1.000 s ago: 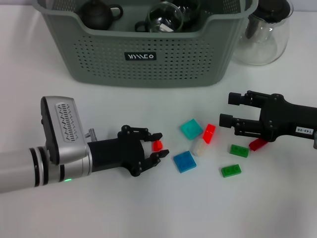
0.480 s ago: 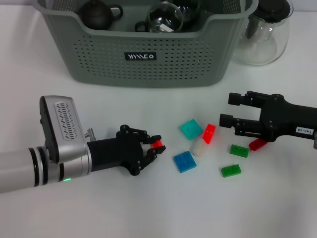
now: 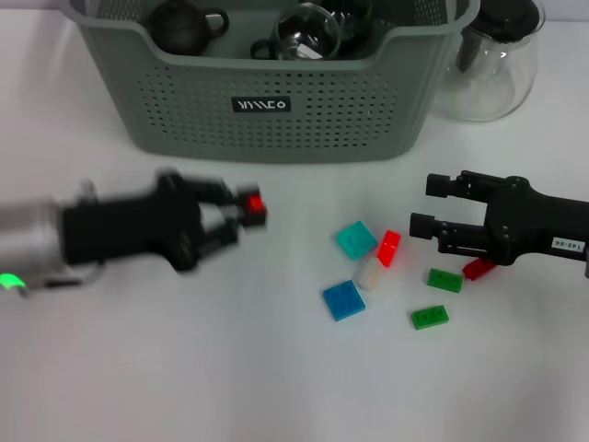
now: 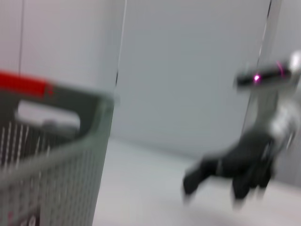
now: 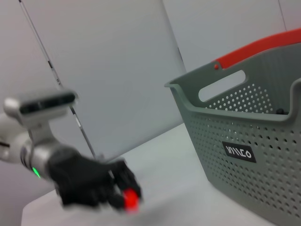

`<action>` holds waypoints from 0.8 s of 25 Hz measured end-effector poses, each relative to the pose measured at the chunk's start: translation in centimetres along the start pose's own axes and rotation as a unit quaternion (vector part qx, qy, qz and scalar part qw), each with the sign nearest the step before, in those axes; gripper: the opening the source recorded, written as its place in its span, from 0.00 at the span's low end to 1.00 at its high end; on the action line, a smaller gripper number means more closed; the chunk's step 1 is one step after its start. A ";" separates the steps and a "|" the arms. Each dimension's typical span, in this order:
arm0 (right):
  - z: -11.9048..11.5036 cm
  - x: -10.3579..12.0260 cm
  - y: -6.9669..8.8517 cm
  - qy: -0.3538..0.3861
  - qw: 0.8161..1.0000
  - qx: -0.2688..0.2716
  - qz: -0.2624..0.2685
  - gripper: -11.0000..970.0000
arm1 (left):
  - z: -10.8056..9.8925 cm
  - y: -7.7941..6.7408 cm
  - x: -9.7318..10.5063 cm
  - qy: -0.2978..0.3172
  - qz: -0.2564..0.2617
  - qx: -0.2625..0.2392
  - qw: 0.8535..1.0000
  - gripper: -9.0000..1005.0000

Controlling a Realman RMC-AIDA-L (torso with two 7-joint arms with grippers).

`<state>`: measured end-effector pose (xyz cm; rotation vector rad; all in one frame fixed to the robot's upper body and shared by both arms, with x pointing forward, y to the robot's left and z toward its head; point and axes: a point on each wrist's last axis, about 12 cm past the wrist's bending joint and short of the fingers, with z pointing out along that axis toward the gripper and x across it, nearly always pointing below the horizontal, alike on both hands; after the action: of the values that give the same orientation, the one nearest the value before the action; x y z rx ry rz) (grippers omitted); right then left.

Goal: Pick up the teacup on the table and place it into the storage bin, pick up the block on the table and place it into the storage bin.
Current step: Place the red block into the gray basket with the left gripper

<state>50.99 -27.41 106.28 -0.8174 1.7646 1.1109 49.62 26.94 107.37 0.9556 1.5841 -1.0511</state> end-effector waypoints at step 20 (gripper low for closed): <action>0.4 0.0 0.0 0.004 1.000 -0.004 -0.005 0.82 | 7.9 11.7 -20.9 0.095 -0.046 -0.186 0.977 0.20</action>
<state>51.11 -27.05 106.24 -0.8357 1.7613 1.1097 67.46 21.26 124.32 0.7471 1.9150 -0.7021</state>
